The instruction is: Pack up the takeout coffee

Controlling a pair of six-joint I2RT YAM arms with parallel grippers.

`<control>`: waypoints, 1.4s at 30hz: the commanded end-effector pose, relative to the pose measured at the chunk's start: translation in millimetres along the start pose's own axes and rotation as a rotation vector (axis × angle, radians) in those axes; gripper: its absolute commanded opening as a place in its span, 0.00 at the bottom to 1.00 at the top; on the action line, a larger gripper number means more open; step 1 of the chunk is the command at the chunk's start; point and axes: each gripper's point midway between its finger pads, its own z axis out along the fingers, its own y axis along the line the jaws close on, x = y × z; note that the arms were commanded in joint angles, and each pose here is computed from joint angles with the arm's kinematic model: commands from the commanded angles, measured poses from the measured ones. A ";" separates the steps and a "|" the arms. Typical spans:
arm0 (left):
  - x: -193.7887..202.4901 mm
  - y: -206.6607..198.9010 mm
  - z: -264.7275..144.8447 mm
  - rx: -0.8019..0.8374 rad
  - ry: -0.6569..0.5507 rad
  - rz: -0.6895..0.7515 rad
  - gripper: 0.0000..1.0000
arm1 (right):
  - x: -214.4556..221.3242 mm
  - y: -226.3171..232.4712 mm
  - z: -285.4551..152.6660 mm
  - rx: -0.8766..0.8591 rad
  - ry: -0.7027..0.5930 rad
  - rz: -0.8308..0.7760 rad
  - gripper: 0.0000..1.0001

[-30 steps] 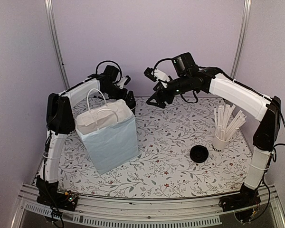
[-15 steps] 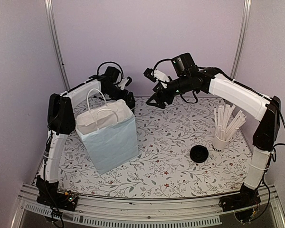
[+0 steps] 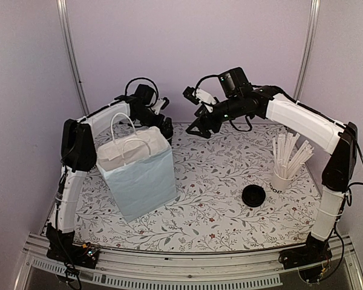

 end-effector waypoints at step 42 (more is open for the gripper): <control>14.5 8.8 -7.0 -0.098 0.056 0.030 0.99 | 11.9 6.2 -0.9 -0.026 0.022 0.018 0.86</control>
